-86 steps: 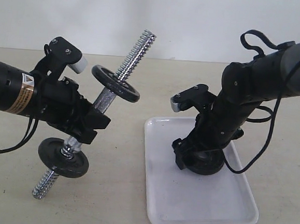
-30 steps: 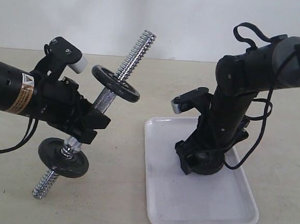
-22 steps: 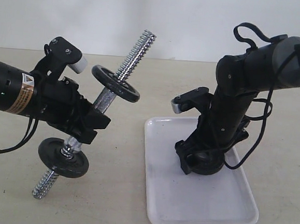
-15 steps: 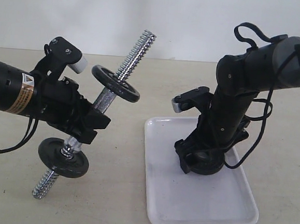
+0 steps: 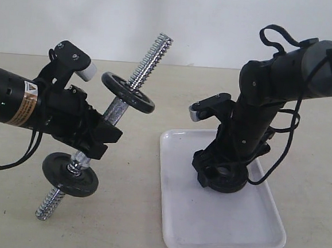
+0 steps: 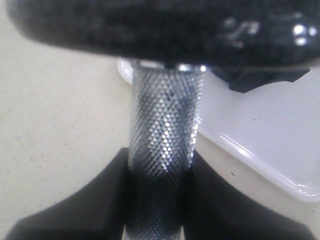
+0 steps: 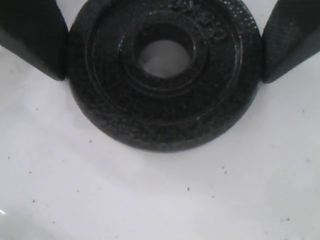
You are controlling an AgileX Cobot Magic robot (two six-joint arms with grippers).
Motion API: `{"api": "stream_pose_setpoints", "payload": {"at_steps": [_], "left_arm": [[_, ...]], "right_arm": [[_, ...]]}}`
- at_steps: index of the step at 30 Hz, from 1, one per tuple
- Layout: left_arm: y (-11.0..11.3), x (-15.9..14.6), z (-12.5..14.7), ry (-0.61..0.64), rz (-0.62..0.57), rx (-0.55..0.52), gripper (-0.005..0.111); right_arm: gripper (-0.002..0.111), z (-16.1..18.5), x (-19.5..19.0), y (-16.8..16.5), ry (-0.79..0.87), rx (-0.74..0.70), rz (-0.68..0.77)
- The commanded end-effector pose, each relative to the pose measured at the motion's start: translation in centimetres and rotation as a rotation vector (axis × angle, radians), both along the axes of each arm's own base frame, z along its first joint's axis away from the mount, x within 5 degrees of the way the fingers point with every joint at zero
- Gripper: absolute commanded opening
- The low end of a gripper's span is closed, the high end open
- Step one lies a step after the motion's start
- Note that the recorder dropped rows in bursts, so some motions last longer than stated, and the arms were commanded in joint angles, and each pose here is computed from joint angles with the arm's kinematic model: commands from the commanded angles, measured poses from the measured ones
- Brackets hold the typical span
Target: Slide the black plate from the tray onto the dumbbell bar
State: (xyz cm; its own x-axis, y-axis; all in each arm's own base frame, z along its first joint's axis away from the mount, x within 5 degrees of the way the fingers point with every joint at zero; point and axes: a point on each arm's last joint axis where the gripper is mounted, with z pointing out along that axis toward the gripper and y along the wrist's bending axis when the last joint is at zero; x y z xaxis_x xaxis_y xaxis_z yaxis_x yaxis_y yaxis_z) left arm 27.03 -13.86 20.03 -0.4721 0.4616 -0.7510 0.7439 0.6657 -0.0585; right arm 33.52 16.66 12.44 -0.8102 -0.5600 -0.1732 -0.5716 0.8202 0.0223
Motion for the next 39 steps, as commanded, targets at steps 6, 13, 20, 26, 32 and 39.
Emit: {"api": "stream_pose_setpoints", "payload": {"at_steps": [6,13,20,26,32,39], "left_arm": [[-0.36,0.0,2.98,-0.066,-0.003,-0.08,0.004],[-0.36,0.0,2.98,-0.066,-0.003,-0.08,0.004],[-0.36,0.0,2.98,-0.066,-0.003,-0.08,0.004],[-0.36,0.0,2.98,-0.066,-0.003,-0.08,0.004],[-0.36,0.0,2.98,-0.066,-0.003,-0.08,0.004],[-0.38,-0.01,2.97,-0.065,-0.005,-0.081,0.004]], "right_arm": [[0.077,-1.02,-0.28,0.04,0.033,-0.003,-0.004],[0.049,-1.01,-0.2,0.07,0.024,0.001,-0.005],[0.0,-1.03,-0.39,0.01,0.045,-0.006,-0.013],[0.0,-1.03,-0.35,0.02,0.042,-0.004,-0.013],[0.0,-1.03,-0.35,0.02,0.041,-0.005,-0.008],[0.0,-0.99,-0.12,0.11,0.016,0.006,-0.014]]}}
